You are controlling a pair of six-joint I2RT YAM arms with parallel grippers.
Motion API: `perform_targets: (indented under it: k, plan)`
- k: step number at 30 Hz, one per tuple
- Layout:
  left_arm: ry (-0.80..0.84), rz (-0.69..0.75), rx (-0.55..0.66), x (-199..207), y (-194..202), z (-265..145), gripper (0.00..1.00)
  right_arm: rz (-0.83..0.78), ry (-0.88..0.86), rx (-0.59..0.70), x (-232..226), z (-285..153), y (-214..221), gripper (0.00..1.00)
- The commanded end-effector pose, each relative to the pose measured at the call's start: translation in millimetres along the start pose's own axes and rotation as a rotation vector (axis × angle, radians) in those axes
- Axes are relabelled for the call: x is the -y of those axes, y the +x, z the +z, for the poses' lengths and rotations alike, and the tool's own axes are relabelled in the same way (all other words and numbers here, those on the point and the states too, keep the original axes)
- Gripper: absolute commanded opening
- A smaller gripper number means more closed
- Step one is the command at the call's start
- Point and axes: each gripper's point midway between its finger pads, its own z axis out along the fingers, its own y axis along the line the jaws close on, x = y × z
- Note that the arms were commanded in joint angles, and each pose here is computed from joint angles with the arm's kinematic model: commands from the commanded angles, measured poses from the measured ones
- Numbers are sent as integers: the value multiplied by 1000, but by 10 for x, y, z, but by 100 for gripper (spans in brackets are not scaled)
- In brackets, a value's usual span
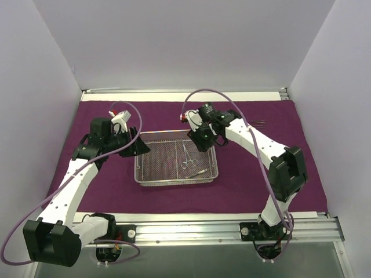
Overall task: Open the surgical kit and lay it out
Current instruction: Pick up the medical item from the container.
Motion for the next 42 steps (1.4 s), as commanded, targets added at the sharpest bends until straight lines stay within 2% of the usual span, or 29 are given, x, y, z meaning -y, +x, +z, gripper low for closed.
perform_targets:
  k: [1,6,14,26,42]
  plan:
    - [12,6,3,48,44,-111,57,-155,-79,3,-215,-182,110,33]
    - [9,21,-1,71,53,-171,57,-243,-87,-56,-438,-48,270,37]
    - [10,21,19,92,48,-214,57,-416,-16,-207,-462,204,691,37]
    - [1,31,17,61,63,-209,57,-480,8,-231,-399,369,778,37]
    - [-4,21,3,24,55,-142,57,-485,-68,-258,-548,588,884,37]
